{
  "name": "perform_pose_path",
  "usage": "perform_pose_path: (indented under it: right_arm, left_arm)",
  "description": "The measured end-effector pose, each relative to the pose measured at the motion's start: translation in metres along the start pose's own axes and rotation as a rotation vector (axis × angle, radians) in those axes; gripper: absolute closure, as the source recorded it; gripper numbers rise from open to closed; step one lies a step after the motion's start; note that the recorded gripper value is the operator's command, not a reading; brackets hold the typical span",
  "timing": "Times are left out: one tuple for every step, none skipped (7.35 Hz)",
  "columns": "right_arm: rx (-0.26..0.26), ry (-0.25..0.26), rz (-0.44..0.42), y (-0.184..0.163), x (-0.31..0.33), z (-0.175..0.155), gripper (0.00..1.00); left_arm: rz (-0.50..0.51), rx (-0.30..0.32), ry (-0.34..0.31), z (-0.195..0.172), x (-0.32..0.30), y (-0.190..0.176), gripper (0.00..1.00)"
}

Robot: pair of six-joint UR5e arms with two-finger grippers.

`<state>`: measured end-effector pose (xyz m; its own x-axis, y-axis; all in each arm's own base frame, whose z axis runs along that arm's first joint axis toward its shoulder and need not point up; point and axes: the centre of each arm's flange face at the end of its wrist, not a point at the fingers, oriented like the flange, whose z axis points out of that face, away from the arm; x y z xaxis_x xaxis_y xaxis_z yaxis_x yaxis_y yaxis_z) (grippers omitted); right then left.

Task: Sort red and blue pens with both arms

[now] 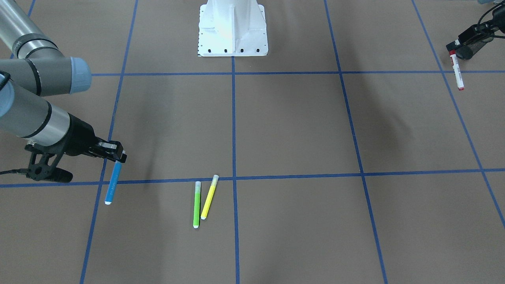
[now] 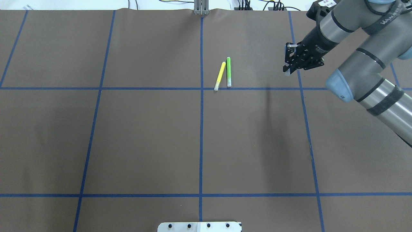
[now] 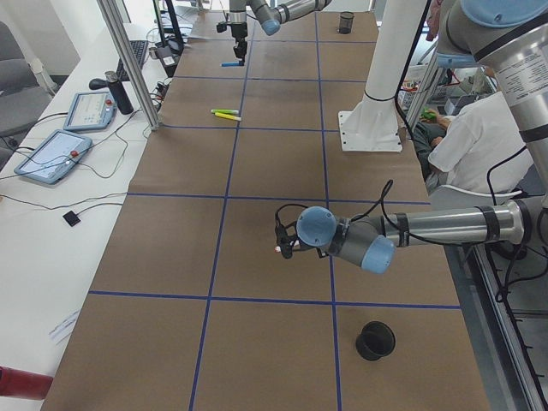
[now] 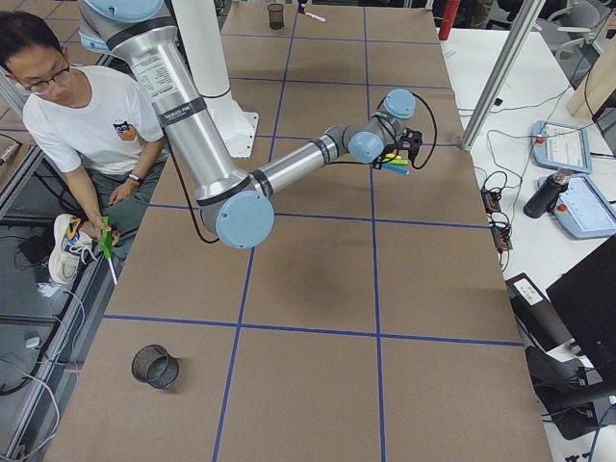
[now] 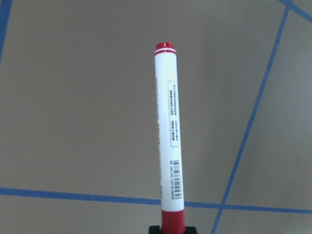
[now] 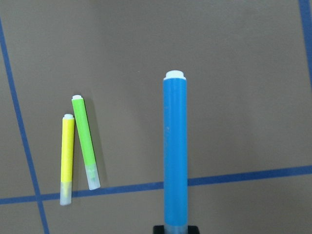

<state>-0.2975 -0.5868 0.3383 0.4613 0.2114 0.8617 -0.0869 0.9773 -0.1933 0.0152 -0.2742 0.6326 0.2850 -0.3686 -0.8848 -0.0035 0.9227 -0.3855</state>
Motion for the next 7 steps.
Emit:
perform_pose_path:
  right_arm:
    - [-0.002,-0.007,-0.001,0.009,0.005,-0.009,1.00]
    - [0.000,-0.012,-0.002,0.014,0.004,-0.016,1.00]
    - [0.006,-0.016,-0.004,0.018,0.001,-0.023,1.00]
    - [0.012,-0.017,-0.007,0.019,0.000,-0.027,1.00]
    - [0.016,-0.018,-0.008,0.020,-0.001,-0.028,1.00]
    - [0.017,-0.017,-0.008,0.020,0.000,-0.028,1.00]
    - [0.018,-0.016,-0.006,0.020,0.000,-0.028,1.00]
  left_arm:
    - [-0.048,-0.042,0.040,0.004,-0.034,0.010,1.00]
    - [-0.085,-0.064,0.065,0.006,-0.057,0.019,1.00]
    - [-0.109,-0.053,0.080,0.004,-0.071,0.021,1.00]
    - [-0.111,0.011,0.085,-0.008,-0.075,0.015,1.00]
    - [-0.092,0.116,0.057,-0.027,-0.077,0.004,1.00]
    - [-0.050,0.221,-0.011,-0.043,-0.083,-0.007,1.00]
    - [-0.003,0.284,-0.094,-0.050,-0.093,-0.014,1.00]
